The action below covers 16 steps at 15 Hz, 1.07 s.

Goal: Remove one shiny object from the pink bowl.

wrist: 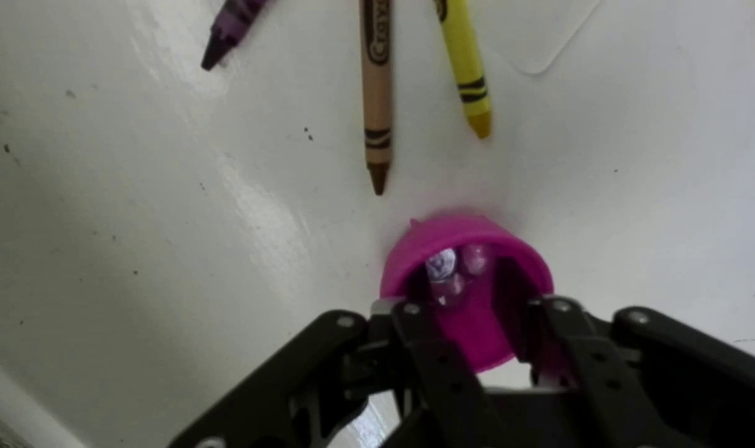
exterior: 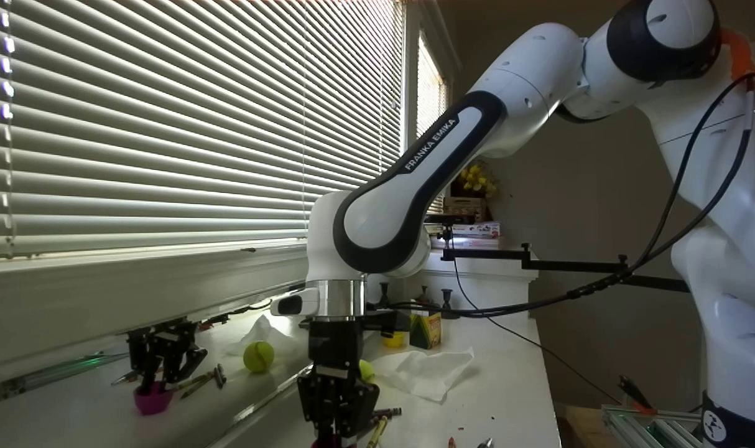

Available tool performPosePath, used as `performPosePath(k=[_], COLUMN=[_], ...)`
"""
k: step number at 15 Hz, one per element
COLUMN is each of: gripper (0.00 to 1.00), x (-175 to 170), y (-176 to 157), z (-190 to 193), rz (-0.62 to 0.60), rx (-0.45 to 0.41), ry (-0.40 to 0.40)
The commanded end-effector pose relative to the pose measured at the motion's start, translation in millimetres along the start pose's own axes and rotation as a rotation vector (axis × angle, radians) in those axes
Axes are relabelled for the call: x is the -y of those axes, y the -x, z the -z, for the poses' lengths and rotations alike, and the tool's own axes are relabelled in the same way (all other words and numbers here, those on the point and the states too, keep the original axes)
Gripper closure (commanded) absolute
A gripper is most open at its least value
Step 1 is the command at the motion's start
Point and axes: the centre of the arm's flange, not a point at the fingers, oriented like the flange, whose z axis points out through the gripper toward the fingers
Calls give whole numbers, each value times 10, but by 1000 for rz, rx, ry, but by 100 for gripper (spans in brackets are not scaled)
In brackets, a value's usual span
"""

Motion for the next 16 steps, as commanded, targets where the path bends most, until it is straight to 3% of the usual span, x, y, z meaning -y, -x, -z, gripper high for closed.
performPosePath(k=[1, 9, 13, 16], gripper=[68, 64, 77, 75], x=[-82, -4, 86, 151], y=[-8, -77, -170, -235], z=[-111, -192, -273, -317], rz=[35, 95, 136, 166], rx=[-1, 8, 11, 17], ry=[0, -20, -40, -51])
